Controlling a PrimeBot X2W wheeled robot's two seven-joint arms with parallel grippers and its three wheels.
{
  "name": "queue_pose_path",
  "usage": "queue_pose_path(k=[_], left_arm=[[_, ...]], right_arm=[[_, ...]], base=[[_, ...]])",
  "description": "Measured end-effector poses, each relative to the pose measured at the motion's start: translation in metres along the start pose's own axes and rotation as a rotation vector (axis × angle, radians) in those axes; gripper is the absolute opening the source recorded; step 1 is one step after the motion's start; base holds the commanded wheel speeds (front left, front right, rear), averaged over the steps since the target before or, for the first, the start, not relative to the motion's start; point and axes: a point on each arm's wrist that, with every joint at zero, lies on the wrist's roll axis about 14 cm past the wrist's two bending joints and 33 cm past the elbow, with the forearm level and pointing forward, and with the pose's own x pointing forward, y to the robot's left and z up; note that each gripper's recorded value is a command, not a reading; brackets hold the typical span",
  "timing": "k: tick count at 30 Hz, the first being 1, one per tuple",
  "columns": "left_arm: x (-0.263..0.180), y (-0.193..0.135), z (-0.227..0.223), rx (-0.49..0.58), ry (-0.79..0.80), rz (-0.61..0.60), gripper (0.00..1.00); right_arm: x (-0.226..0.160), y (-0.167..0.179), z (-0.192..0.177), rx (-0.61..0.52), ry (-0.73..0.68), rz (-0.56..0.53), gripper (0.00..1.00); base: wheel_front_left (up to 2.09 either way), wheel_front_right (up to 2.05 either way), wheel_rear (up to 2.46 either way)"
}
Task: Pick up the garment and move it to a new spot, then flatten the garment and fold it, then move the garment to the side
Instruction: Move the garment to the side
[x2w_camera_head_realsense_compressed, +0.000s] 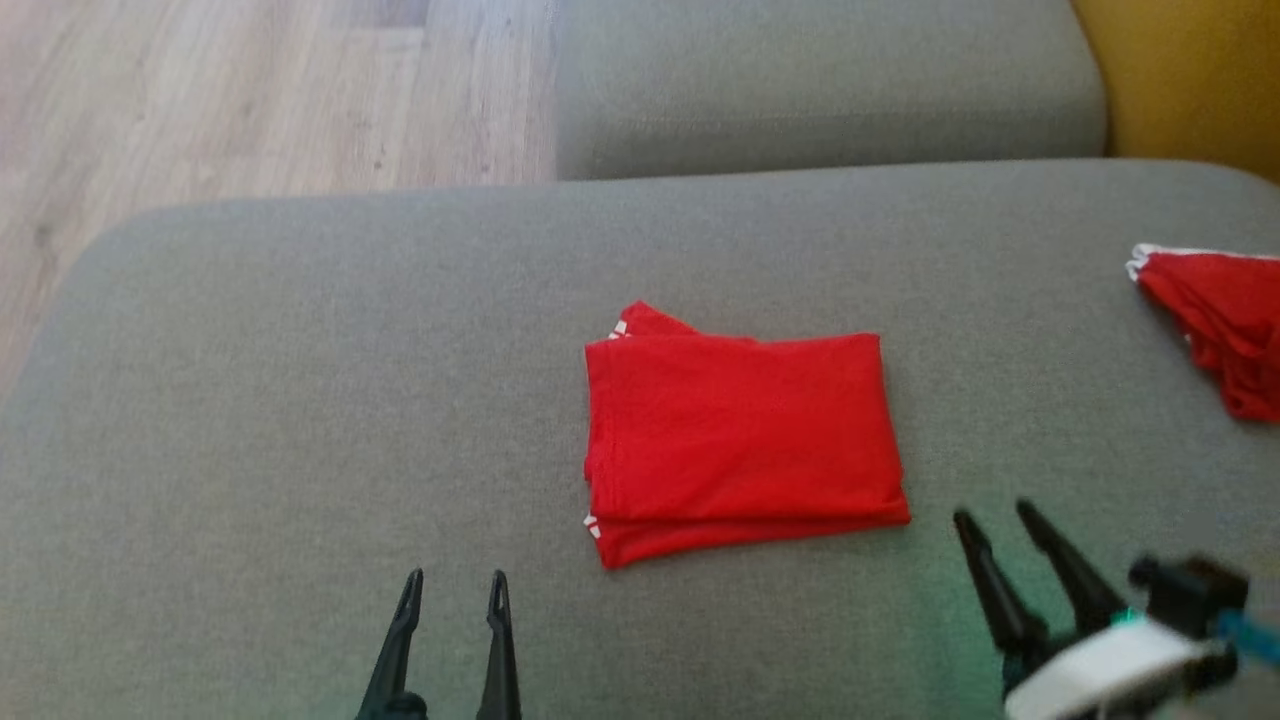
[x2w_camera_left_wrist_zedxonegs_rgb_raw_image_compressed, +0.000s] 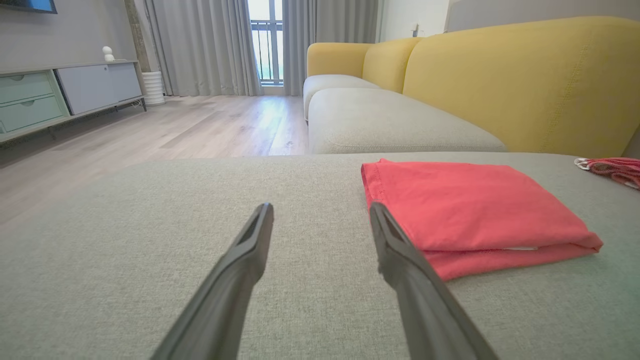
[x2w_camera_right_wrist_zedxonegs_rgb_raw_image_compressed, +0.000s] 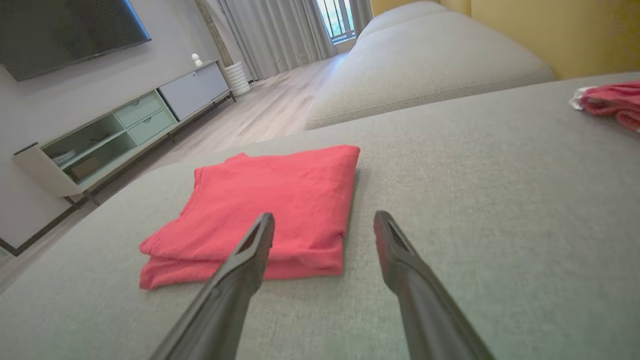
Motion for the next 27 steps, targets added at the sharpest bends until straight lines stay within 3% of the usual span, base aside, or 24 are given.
queue_pose_path(k=[6,12,18,25,26,27], left_arm=[[0.02,-0.004,-0.002,0.001,0.014,-0.011,1.0],[0.046,-0.002,-0.006,0.006,0.031,-0.004,1.0],[0.058,0.001,-0.013,0.004,0.053,0.007,1.0],[0.06,0.0,-0.016,0.002,0.065,0.01,1.0],[0.06,0.001,-0.016,0.004,0.064,0.015,1.0],[0.06,0.001,-0.016,0.005,0.064,0.016,1.0]], right_arm=[[0.043,-0.013,0.014,0.058,0.084,0.033,1.0],[0.081,-0.029,-0.002,0.216,0.285,0.036,1.0],[0.098,-0.033,-0.029,0.317,0.435,0.04,1.0],[0.109,-0.016,-0.038,0.392,0.479,0.084,1.0],[0.108,-0.013,-0.038,0.4,0.481,0.092,0.98],[0.108,-0.01,-0.038,0.409,0.485,0.099,0.55]], base=[[0.0,0.0,0.0],[0.0,0.0,0.0],[0.0,0.0,0.0],[0.0,0.0,0.0],[0.0,0.0,0.0],[0.0,0.0,0.0]])
